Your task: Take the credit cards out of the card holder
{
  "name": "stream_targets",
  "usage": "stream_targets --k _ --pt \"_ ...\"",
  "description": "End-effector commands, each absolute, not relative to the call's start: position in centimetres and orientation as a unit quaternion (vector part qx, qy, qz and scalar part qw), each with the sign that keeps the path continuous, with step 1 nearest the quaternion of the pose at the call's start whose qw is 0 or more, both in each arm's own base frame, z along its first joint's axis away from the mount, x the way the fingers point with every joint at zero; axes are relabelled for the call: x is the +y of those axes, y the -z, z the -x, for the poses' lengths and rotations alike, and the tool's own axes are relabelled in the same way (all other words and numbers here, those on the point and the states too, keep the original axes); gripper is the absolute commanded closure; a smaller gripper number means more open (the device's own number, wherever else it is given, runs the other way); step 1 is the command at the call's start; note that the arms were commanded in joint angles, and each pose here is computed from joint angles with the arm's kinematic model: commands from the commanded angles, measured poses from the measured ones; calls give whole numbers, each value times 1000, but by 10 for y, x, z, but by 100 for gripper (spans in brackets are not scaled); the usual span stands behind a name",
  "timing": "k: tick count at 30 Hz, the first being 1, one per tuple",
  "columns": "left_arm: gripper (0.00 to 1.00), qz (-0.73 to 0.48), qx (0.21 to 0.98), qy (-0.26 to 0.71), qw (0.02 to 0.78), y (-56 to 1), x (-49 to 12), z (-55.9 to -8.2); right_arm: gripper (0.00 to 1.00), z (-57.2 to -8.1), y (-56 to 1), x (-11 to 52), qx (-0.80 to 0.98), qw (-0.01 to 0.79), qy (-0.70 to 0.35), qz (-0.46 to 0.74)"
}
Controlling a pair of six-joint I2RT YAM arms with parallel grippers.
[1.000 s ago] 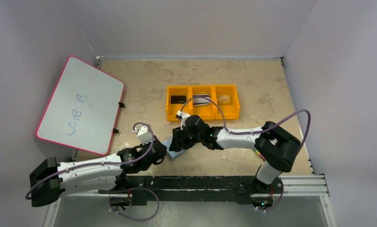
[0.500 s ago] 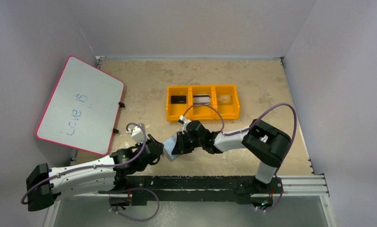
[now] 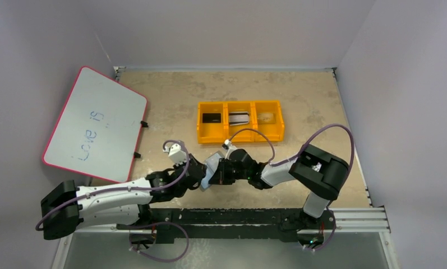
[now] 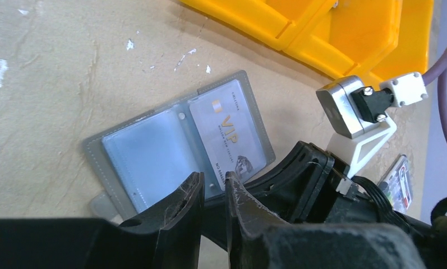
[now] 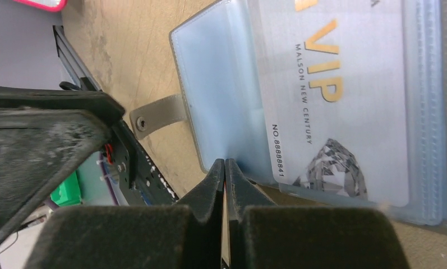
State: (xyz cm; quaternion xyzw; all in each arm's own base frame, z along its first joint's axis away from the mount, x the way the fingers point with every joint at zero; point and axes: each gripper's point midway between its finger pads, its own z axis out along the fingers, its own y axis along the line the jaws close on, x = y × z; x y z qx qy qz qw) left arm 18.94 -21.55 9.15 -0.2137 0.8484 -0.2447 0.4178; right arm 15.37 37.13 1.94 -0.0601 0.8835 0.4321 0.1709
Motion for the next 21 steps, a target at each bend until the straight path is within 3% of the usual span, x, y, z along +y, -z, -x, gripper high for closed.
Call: stream_targets --k 1,11,21 --pt "80 237 832 287 413 -98 -239 -199 100 -166 -30 368 873 203 -442 20" --pt "82 242 838 301 385 -72 -244 -218 100 -171 -30 351 879 226 -420 -5" --pt "83 268 835 340 338 -45 -253 -208 100 -170 -32 349 882 226 -413 4"
